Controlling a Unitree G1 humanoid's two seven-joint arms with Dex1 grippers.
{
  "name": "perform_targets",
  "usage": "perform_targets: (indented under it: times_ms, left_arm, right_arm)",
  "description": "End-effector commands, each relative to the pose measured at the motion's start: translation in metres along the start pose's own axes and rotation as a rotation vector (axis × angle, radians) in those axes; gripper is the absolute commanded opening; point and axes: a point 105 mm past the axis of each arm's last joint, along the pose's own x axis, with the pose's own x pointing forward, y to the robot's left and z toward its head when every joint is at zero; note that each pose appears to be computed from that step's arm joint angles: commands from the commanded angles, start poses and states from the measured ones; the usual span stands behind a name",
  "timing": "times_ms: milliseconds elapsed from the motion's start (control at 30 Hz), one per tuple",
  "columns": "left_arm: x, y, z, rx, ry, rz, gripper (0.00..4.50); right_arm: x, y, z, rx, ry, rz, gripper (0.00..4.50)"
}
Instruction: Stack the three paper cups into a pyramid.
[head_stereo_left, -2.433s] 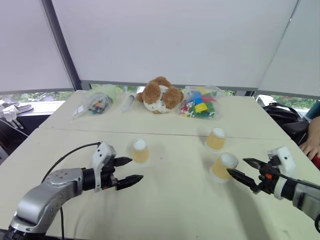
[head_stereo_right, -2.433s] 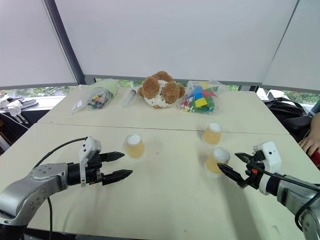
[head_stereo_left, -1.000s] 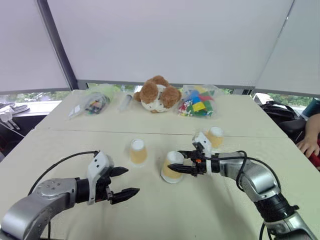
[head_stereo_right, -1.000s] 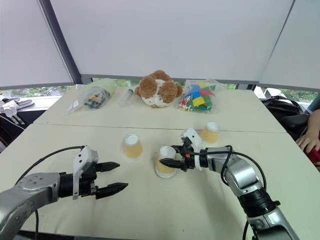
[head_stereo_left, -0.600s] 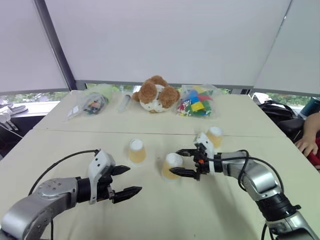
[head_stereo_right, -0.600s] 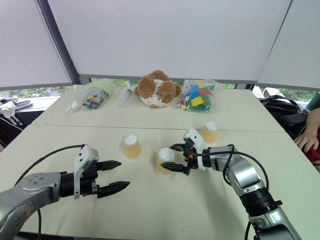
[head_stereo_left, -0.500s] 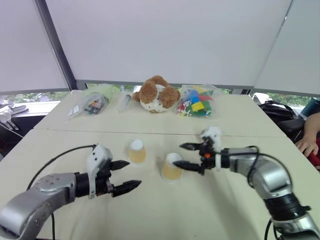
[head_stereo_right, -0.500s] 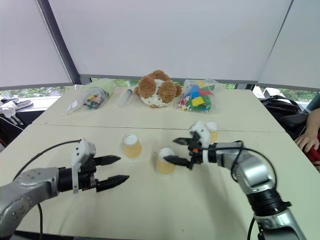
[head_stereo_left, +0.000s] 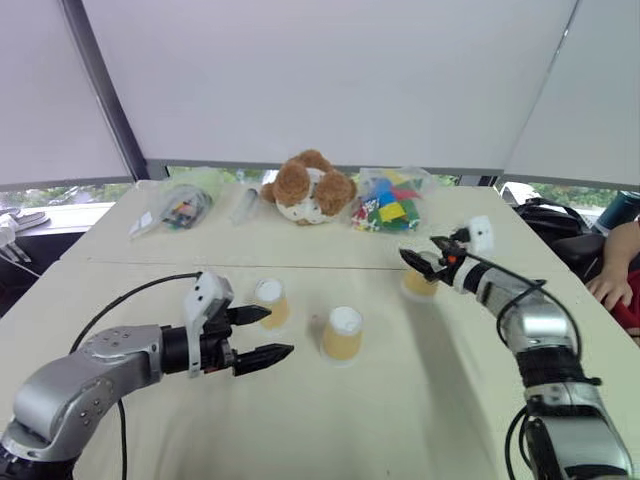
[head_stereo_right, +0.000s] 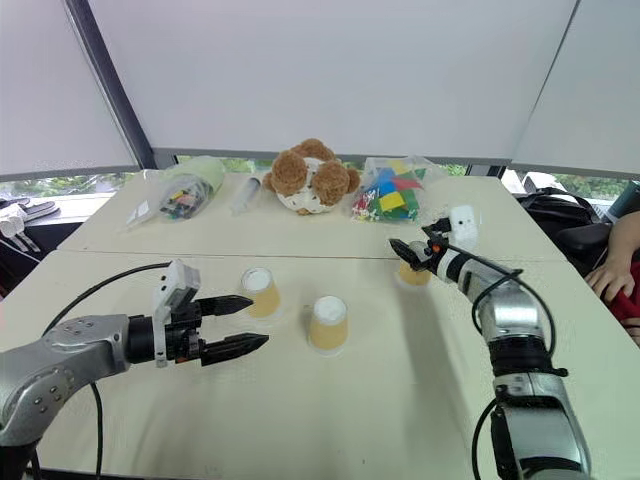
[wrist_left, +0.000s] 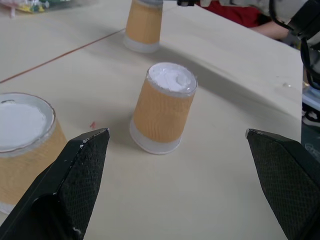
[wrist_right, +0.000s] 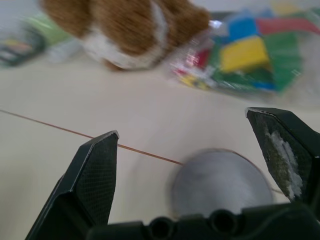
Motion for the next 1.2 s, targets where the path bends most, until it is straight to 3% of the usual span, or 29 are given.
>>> perform_targets:
  times_ms: [33, 500, 600, 700, 1000, 1100, 1200]
  left_arm:
    - [-0.003, -0.001, 0.004, 0.032, -0.023, 0.02, 4.5]
    - [-0.003, -0.001, -0.005, 0.024, -0.008, 0.036, 4.5]
    - [-0.003, 0.0, -0.005, 0.026, -0.006, 0.037, 4.5]
    - [-0.003, 0.0, -0.006, 0.028, -0.006, 0.038, 4.5]
    - [-0.002, 0.001, -0.006, 0.03, -0.006, 0.039, 4.5]
    - [-0.005, 0.002, -0.007, 0.034, 0.004, 0.034, 4.5]
    - [-0.006, 0.003, -0.007, 0.036, 0.014, 0.023, 4.5]
  right_arm:
    - [0.002, -0.01, 0.015, -0.046, -0.063, -0.044, 4.42]
    - [-0.001, -0.013, -0.005, 0.011, -0.028, -0.036, 4.42]
    - [-0.002, -0.015, -0.008, 0.024, -0.024, -0.046, 3.57]
    - [-0.003, -0.016, -0.011, 0.03, -0.015, -0.052, 2.18]
    - [-0.004, -0.018, -0.012, 0.041, -0.01, -0.054, 2.11]
    - [-0.029, 0.038, 0.043, -0.158, -0.15, 0.36, 2.11]
    - [-0.048, 0.068, 0.045, -0.254, -0.113, 0.57, 2.11]
